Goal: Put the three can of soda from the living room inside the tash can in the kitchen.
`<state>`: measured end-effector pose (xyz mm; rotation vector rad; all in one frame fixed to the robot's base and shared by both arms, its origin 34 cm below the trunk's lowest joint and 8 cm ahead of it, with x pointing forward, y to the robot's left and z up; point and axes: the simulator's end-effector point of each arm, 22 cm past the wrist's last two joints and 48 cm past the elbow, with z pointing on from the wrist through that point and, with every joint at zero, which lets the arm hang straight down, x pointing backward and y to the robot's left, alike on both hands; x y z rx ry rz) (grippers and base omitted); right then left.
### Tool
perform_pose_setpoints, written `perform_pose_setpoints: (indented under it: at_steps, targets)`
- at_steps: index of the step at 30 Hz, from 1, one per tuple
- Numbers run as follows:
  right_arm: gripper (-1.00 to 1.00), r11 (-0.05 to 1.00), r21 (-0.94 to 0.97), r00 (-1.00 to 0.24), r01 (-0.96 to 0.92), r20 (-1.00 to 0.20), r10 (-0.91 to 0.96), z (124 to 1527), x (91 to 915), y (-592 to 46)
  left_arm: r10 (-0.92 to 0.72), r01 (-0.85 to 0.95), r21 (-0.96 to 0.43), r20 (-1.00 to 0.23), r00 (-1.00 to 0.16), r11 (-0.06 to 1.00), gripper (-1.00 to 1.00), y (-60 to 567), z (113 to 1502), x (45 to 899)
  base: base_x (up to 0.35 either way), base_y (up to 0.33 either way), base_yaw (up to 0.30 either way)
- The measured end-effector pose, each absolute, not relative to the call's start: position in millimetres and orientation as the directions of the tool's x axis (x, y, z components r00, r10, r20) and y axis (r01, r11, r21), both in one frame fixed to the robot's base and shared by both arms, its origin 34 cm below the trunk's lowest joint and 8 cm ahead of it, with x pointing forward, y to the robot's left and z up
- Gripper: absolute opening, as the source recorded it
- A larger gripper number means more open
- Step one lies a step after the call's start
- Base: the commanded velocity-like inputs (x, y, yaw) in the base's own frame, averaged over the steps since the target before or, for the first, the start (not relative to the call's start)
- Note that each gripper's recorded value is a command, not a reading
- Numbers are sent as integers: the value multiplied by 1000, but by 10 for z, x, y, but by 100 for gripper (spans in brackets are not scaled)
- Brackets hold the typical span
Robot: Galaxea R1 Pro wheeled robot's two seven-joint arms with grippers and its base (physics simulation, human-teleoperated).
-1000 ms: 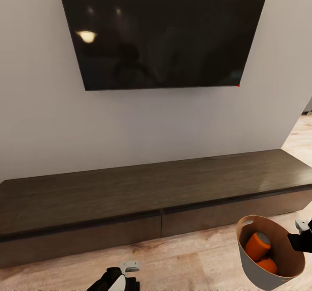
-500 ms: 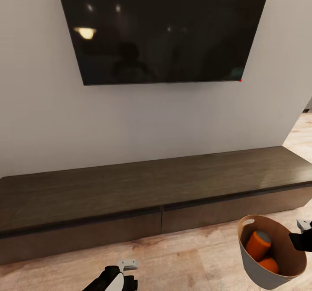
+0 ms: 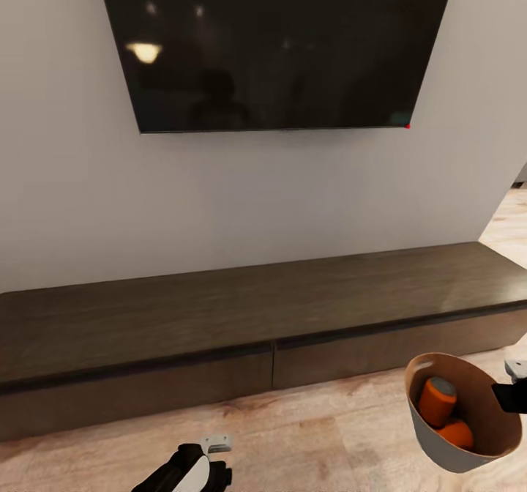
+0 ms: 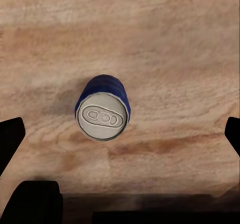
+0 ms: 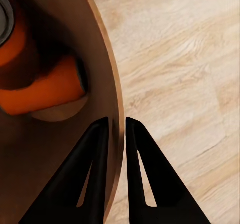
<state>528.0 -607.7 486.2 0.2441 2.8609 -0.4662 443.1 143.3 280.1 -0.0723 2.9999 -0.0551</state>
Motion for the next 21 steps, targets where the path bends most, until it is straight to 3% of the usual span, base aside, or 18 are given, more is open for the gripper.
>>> perform_pose_setpoints:
  at_steps: [15,21]
  targets:
    - [-100,941,-279,-960,190,-254,118,4525,5220,-6027,-53,-50,-23,-136,-989,998,100,1516,2450,4384,0,0,0]
    - [-100,942,-301,-937,147,-347,35,4782,5503,-5971,-53,-50,-24,-136,-989,998,100,1499,2315,4346,0,0,0]
